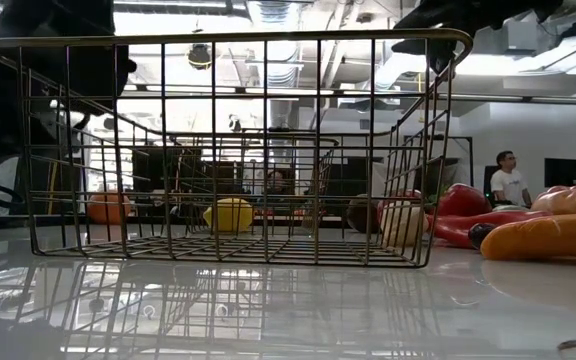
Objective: Sort produce into baskets
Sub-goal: Put the yellow lemon into the top wire basket, then put the red apple into the top wire basket
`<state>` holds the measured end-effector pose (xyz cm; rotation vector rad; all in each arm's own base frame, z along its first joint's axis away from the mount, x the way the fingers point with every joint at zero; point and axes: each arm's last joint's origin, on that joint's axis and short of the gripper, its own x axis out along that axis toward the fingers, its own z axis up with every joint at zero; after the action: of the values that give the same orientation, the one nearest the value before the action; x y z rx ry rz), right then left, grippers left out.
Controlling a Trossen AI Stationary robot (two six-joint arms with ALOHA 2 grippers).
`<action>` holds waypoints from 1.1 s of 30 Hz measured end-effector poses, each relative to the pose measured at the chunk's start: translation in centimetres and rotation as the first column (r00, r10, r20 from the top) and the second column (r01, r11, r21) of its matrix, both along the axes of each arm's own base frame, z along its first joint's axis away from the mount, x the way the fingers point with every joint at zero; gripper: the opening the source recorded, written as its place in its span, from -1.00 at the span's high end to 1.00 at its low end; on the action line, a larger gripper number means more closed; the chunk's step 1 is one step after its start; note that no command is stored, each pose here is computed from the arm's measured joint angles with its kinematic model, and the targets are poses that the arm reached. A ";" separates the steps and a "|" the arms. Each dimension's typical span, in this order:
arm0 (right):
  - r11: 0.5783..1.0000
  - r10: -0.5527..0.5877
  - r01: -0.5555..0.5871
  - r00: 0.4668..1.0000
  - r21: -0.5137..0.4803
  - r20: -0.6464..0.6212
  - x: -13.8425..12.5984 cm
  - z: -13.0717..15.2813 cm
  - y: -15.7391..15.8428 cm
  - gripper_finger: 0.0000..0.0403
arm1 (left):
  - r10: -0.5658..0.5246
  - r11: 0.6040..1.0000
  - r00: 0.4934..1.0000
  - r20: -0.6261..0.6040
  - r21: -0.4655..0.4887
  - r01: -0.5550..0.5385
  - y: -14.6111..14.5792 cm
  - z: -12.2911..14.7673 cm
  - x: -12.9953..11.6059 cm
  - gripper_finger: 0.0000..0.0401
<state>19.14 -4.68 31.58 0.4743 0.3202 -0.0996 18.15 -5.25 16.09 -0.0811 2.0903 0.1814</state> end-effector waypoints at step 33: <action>0.999 0.047 -0.047 0.999 0.009 0.005 -0.1 0.0 0.1 0.20 | -0.081 0.993 0.995 -0.060 -0.085 0.076 -1.6 0.5 -0.7 -0.77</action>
<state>19.02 -4.56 31.63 0.4762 0.3266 -0.0513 17.45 -6.89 16.60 -0.0434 2.1600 0.0498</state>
